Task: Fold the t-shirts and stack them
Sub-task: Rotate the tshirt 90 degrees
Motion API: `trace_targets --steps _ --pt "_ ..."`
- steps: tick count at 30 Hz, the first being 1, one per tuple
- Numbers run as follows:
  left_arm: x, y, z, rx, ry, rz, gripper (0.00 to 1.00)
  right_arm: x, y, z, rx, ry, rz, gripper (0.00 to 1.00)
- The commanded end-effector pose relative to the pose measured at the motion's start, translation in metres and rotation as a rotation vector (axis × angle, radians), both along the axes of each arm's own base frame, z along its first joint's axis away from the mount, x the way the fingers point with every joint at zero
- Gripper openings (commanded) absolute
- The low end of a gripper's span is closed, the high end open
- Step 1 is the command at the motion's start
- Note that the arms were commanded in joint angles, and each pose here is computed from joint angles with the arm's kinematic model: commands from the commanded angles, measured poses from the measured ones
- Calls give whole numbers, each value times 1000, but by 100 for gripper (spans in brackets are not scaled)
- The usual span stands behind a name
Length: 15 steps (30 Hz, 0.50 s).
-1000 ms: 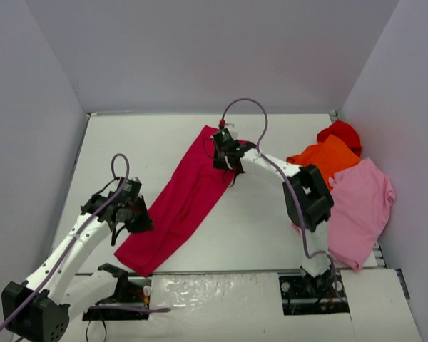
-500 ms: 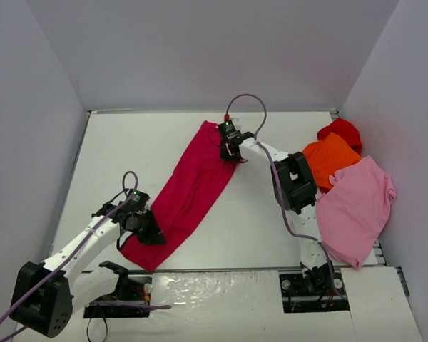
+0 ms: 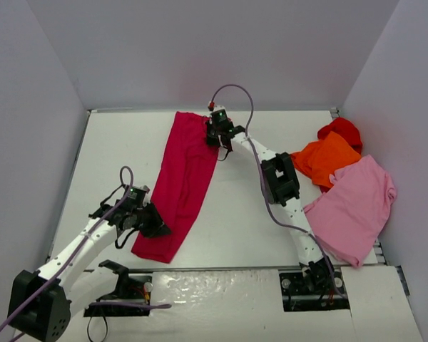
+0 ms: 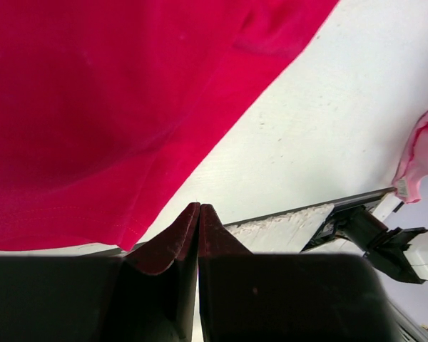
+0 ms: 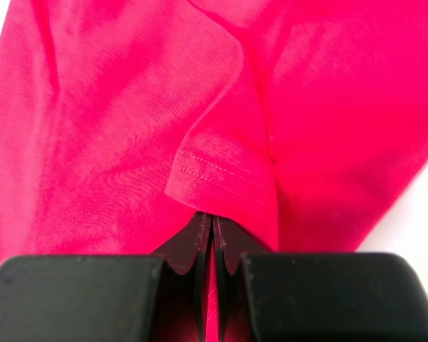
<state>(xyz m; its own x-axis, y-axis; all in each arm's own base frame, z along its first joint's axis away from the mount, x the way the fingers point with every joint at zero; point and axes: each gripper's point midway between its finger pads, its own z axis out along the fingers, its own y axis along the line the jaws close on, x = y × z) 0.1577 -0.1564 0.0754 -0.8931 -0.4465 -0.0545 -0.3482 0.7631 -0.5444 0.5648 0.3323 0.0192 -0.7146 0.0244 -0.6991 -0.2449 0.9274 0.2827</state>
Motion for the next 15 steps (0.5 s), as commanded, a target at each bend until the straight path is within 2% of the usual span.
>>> trace_targets --steps 1,5,8,9,12,15 --pt "18 -12 25 -79 -95 16 0 -6 34 -21 58 6 163 0" --pt "22 -14 29 -92 -129 13 0 -11 76 4 301 -56 320 0" --pt "26 -15 33 -105 -158 29 0 -23 109 48 630 -78 406 0" --pt "27 -14 35 -106 -170 34 0 -21 111 56 669 -87 404 0" --pt "30 -11 42 -98 -211 47 0 -18 108 64 644 -127 386 0" --pt "33 0 48 -48 -270 68 0 -21 100 97 521 -261 396 0"
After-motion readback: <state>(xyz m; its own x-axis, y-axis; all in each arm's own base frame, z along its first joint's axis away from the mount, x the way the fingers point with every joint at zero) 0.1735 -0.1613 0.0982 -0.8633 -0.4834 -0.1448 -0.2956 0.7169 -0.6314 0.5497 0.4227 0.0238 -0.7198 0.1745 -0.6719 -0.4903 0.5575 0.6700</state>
